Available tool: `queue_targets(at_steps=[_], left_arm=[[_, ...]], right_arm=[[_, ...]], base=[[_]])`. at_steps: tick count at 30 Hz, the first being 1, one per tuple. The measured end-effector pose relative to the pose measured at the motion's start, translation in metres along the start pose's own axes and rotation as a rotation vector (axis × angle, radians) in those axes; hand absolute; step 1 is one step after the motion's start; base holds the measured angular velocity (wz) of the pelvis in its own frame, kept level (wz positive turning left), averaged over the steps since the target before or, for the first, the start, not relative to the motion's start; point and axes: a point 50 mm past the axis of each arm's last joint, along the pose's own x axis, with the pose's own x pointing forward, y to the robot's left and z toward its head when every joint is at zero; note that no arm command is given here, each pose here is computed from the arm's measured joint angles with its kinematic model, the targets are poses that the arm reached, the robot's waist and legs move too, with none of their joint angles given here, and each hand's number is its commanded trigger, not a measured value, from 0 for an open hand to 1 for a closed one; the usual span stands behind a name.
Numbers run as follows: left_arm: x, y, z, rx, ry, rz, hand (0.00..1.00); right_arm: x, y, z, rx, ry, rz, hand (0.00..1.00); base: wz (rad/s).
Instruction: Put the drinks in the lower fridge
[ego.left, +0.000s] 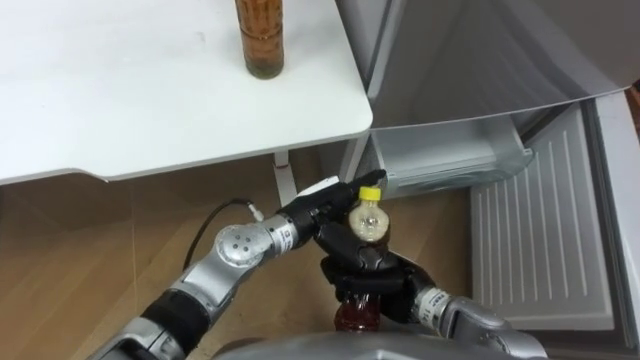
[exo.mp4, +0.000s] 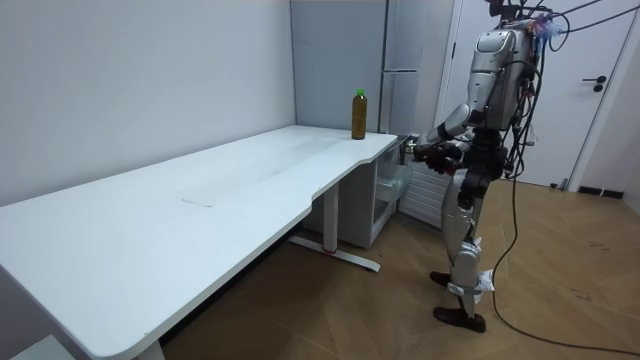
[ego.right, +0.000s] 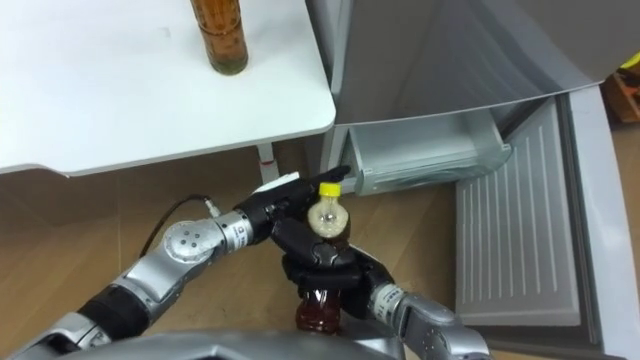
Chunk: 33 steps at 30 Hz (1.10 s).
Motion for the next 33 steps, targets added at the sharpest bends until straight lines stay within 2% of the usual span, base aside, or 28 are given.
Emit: queue_targets(at_steps=[15, 19, 24, 27, 29, 30, 32, 33], left_arm=[[-0.004, -0.003, -0.018, -0.127, 0.029, 0.053, 0.00], [-0.002, -0.005, -0.027, -0.231, 0.032, 0.095, 0.00], [-0.005, -0.005, -0.041, -0.425, 0.019, 0.158, 0.00], [-0.030, 0.006, -0.076, -0.556, 0.111, 0.318, 0.00], [-0.072, 0.014, -0.119, -0.631, 0.282, 0.494, 0.00], [-0.084, 0.015, -0.129, -0.639, 0.330, 0.529, 0.00], [-0.133, 0.009, -0.161, -0.661, 0.502, 0.639, 0.00], [-0.143, 0.006, -0.167, -0.668, 0.533, 0.663, 0.00]], right_arm=[[0.003, 0.000, -0.004, 0.016, 0.028, -0.054, 1.00], [0.004, 0.001, -0.004, 0.022, 0.034, -0.080, 1.00], [0.003, -0.003, -0.004, 0.065, 0.020, -0.113, 1.00], [-0.012, -0.020, 0.000, 0.202, -0.080, -0.216, 1.00], [-0.029, -0.043, 0.020, 0.326, -0.254, -0.325, 1.00], [-0.034, -0.048, 0.027, 0.348, -0.307, -0.350, 1.00], [-0.052, -0.065, 0.045, 0.414, -0.483, -0.422, 1.00], [-0.057, -0.067, 0.049, 0.421, -0.518, -0.434, 1.00]], base=[[0.00], [0.06], [0.15], [0.06], [0.00], [0.00], [0.02], [0.09]])
